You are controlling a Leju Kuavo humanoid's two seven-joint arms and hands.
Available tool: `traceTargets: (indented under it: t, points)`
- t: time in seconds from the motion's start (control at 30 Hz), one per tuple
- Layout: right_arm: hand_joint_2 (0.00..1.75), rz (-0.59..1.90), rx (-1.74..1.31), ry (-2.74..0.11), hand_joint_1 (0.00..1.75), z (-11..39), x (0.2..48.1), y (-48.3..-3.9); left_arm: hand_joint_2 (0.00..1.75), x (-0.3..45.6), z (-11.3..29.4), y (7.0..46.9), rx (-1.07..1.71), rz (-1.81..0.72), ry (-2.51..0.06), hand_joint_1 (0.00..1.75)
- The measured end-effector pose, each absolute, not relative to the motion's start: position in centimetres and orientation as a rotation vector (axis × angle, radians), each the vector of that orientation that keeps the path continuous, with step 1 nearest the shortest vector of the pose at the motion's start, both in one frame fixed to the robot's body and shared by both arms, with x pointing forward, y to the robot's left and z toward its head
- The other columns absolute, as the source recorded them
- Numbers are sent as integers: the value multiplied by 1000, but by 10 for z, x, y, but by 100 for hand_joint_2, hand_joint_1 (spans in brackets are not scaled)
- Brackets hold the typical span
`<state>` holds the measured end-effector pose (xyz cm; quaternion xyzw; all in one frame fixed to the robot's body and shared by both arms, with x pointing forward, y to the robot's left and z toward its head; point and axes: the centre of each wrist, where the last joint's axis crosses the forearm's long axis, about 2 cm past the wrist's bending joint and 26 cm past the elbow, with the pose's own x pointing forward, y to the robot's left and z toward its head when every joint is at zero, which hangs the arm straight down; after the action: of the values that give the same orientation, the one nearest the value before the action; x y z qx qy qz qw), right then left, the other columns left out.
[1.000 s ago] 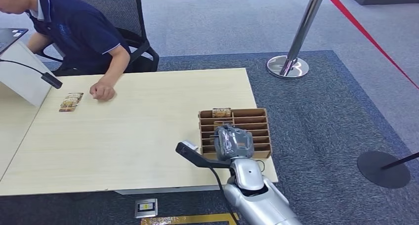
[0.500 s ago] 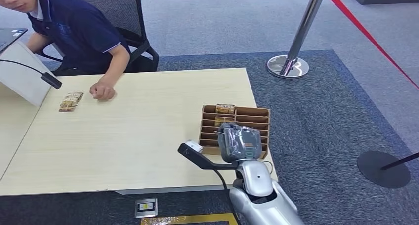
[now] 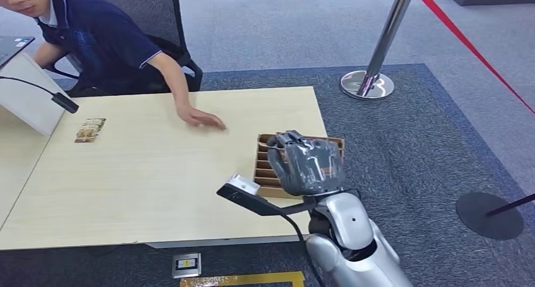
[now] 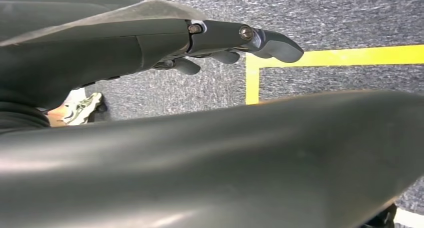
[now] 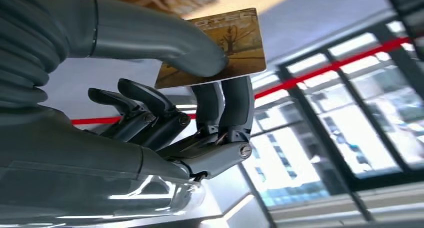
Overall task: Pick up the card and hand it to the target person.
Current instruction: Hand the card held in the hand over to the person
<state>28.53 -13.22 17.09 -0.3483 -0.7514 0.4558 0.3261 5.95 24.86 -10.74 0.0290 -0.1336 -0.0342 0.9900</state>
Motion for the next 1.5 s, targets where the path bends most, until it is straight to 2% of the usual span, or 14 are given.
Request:
traceTargets:
  t: [0.23,0.43,0.7,0.9,1.3,1.43,1.5]
  points:
    - [175,1209,-867,-2132,175,226,340,-90,0,64,-106,245,53,-79,-277,0]
    - [175,1248,-822,-2148,175,240,363,-56,0,64,-106,241,46,-80,-262,0]
    - [175,1327,-708,-2041,175,217,372,-36,0,63,-106,239,43,-50,-234,0]
    - [175,1413,-666,-1950,175,193,371,-36,0,61,-106,238,45,-33,-231,0]
    - [175,1485,-680,-1883,175,178,371,-39,0,61,-106,238,47,-36,-231,0]
    - [175,1498,-695,-1861,2,174,370,-39,0,61,-106,237,45,-38,-231,0]
    - [175,1488,-696,-1851,0,173,370,-40,0,61,-106,237,45,-39,-231,0]
